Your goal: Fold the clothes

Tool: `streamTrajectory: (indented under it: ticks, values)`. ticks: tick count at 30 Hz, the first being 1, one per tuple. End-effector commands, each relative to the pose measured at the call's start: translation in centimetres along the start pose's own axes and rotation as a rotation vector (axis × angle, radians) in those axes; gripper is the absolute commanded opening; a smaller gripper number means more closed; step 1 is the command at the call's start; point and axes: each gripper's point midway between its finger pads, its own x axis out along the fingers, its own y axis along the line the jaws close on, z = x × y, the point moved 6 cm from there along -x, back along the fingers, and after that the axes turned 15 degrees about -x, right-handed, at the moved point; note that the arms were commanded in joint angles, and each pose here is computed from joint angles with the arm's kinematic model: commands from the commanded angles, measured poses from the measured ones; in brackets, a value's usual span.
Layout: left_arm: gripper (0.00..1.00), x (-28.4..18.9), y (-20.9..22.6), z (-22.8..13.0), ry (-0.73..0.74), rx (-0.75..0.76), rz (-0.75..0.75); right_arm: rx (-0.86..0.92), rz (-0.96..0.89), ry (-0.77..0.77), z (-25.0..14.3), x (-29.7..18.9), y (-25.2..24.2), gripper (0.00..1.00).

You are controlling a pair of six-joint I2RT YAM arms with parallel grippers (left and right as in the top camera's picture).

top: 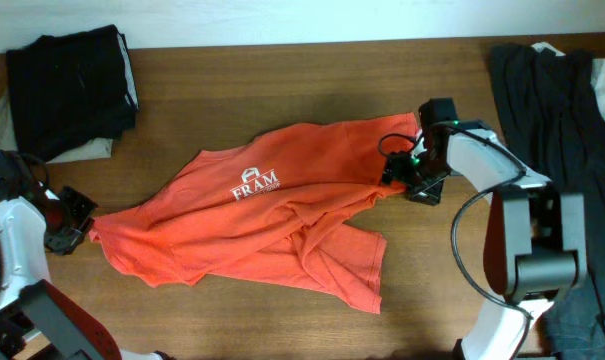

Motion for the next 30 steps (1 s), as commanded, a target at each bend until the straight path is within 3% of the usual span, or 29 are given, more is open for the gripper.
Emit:
streamTrajectory:
  ticks: [1, 4, 7, 9, 11, 12, 15, 17, 18, 19, 24, 30]
  values:
    - [0.00, -1.1, -0.7, 0.4, -0.029, -0.005, -0.038, 0.014, -0.028, -0.030, 0.8, 0.7, -0.2, 0.70]
    - [0.00, -1.1, -0.7, 0.4, -0.030, -0.005, -0.039, 0.017, -0.030, -0.071, 1.7, 1.0, -0.2, 0.47]
    - [0.00, -1.1, -0.7, 0.4, -0.030, -0.005, -0.039, 0.017, -0.023, -0.099, 2.4, 1.7, -0.3, 0.04]
    - [0.00, -1.1, -0.7, 0.4, -0.030, -0.005, -0.039, -0.008, 0.011, -0.180, 4.1, 1.0, 0.4, 0.04]
    - [0.00, -1.1, -0.7, 0.4, -0.030, -0.005, -0.039, -0.066, 0.098, -0.334, 8.5, -3.2, 3.0, 0.04]
    - [0.00, -1.1, -0.7, 0.4, -0.030, -0.005, -0.039, -0.097, 0.120, -0.425, 10.8, -6.1, 4.4, 0.04]
    - [0.00, -1.0, -0.7, 0.3, -0.028, -0.005, -0.037, -0.194, 0.116, -0.900, 18.2, -21.4, 9.1, 0.04]
    - [0.00, -1.0, -0.8, 0.2, -0.027, 0.000, -0.038, -0.217, 0.131, -1.036, 19.4, -26.4, 10.3, 0.09]
    - [0.00, -1.0, -0.9, 0.1, -0.026, 0.007, -0.038, -0.218, 0.134, -1.082, 19.7, -28.3, 10.5, 0.46]
    - [0.00, -1.0, -1.2, -0.1, -0.024, 0.015, -0.039, -0.217, 0.133, -1.089, 19.7, -29.0, 10.4, 0.99]
    - [0.00, -0.8, -2.6, -1.4, -0.011, 0.073, -0.047, -0.213, 0.028, -0.773, 16.3, -24.6, 8.3, 0.99]
    - [0.00, -0.7, -3.2, -2.1, -0.004, 0.100, -0.050, -0.154, -0.087, -0.243, 6.4, -21.2, 6.2, 0.99]
